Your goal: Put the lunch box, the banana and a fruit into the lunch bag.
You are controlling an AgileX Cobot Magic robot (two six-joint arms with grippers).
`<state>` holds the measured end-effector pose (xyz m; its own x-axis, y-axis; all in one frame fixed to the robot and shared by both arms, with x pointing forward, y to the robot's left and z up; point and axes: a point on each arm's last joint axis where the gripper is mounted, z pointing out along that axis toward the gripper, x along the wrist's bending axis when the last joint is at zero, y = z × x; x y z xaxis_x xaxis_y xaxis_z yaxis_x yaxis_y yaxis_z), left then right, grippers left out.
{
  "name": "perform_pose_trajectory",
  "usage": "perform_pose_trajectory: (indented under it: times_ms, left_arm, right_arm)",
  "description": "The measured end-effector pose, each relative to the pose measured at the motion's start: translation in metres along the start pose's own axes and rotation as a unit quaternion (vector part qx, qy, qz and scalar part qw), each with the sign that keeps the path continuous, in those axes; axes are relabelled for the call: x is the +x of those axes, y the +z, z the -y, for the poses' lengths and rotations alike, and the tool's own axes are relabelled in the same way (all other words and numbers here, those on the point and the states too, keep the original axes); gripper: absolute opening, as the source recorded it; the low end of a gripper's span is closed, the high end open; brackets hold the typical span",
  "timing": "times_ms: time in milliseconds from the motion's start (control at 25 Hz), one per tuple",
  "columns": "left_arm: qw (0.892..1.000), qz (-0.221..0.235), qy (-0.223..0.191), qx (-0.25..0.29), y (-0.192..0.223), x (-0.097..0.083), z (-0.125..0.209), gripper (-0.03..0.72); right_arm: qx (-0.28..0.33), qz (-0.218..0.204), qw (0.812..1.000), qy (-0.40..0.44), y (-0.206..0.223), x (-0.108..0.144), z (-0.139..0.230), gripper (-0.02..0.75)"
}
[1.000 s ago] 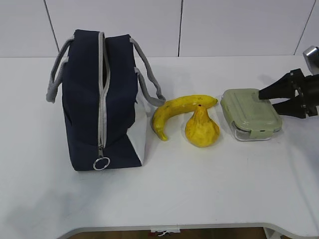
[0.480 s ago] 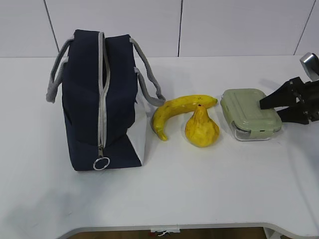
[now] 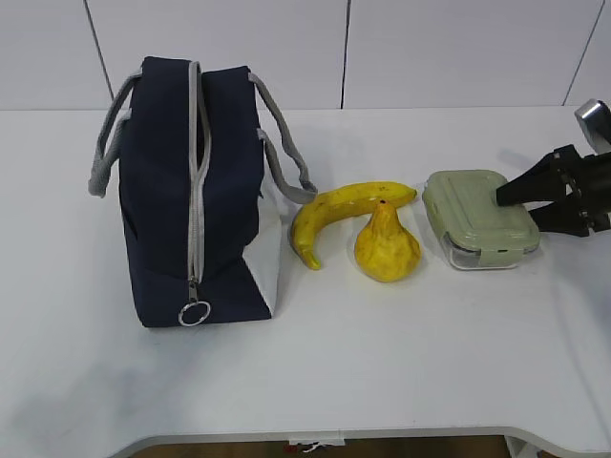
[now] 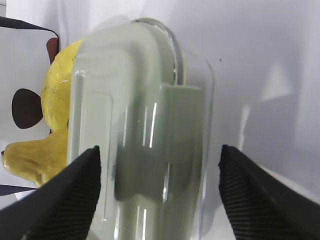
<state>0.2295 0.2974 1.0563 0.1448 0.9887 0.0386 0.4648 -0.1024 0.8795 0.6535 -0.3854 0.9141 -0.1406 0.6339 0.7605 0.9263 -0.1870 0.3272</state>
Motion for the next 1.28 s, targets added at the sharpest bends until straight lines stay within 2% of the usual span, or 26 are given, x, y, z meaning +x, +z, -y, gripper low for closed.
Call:
perform_pose_trajectory:
  times_ms: [800, 1120, 1280]
  left_arm:
    - [1.000, 0.000, 0.000, 0.000, 0.0000, 0.0000, 0.0000, 0.239]
    - [1.000, 0.000, 0.000, 0.000, 0.0000, 0.0000, 0.0000, 0.239]
    - [1.000, 0.000, 0.000, 0.000, 0.0000, 0.0000, 0.0000, 0.239]
  right_arm:
    - [-0.001, -0.008, 1.000, 0.015, 0.0057, -0.0068, 0.0015, 0.580]
    - [-0.001, -0.016, 1.000, 0.024, 0.0058, -0.0046, 0.0006, 0.433]
    - [0.000, -0.019, 0.999, 0.044, 0.0058, -0.0042, 0.0007, 0.410]
